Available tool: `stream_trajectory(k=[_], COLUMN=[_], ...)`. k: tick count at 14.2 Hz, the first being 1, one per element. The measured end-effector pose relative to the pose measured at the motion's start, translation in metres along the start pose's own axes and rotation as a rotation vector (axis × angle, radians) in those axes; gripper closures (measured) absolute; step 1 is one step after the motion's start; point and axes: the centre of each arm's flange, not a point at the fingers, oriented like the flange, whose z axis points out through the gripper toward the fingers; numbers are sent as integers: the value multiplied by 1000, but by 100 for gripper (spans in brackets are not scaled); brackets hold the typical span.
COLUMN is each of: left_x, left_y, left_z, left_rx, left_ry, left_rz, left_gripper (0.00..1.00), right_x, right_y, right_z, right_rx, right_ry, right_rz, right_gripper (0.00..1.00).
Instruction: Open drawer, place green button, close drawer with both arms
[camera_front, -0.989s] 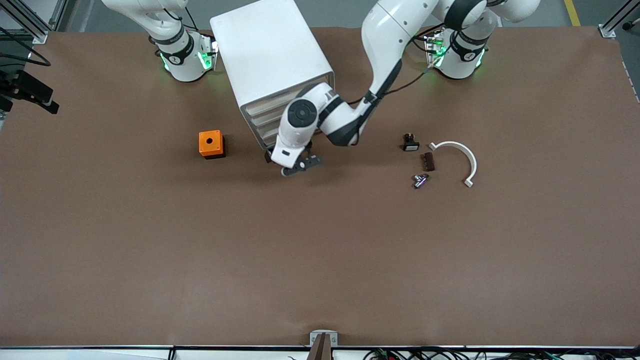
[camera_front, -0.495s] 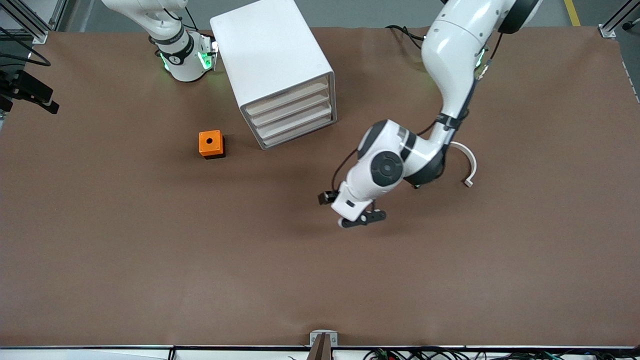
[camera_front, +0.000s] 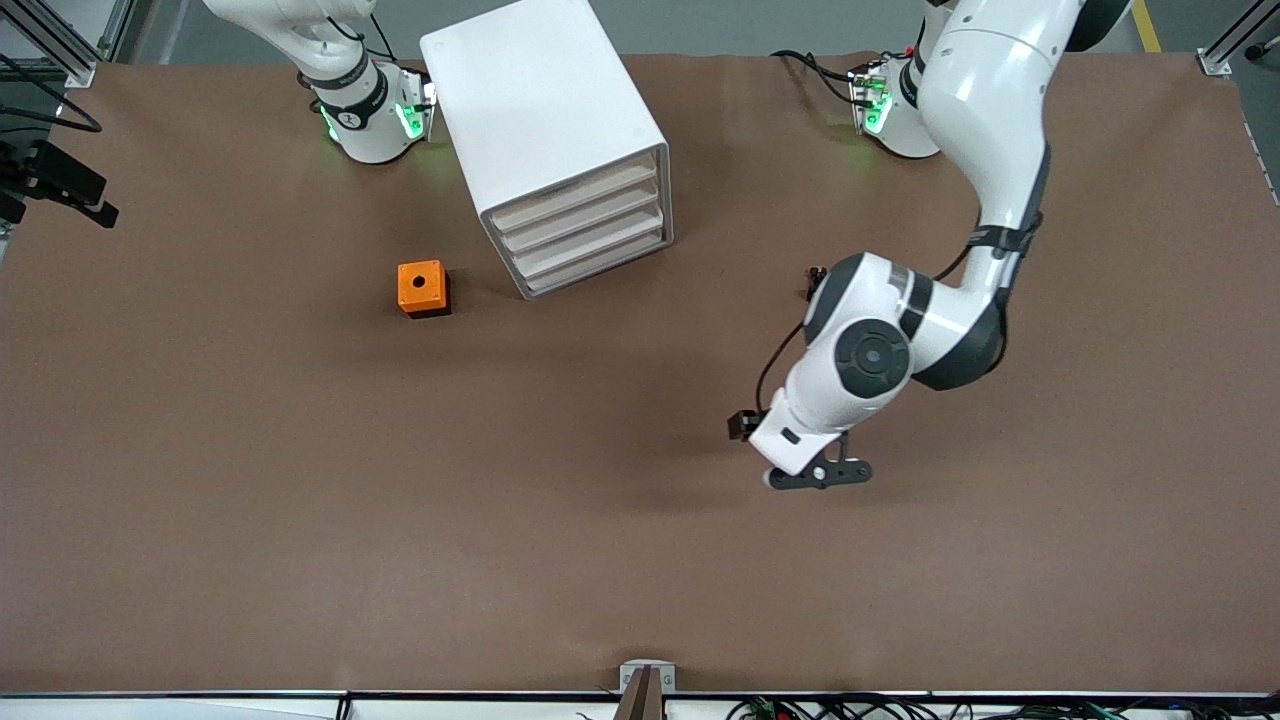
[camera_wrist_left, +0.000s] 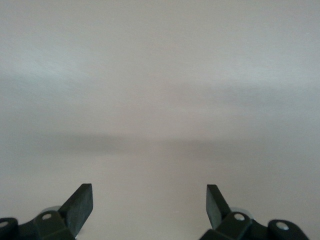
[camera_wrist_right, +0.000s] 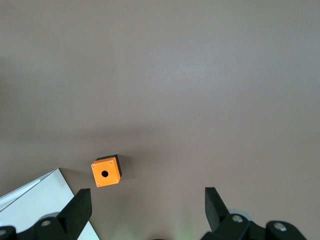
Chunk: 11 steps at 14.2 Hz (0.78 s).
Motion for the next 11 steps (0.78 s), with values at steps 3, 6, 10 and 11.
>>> stream_trajectory(k=[3,6,10,11], left_x=[23,32,19,11], left_y=[-69,-138,-193,-200], left_z=[-24,-78,-152,-169], left_rx=[32,73,74,76], left_ry=[-11,8,18,10], left_rz=[43,33,-11,-21], left_gripper=[0,0,0,0], right_x=[0,-1,-1,-1], right_y=[0,0,0,0], right_z=[0,1,1,1], right_rx=[0,0,0,0], right_ry=[-1,-6,-8,-7], right_rz=[0,0,-1,-2], right_gripper=[0,0,0,0])
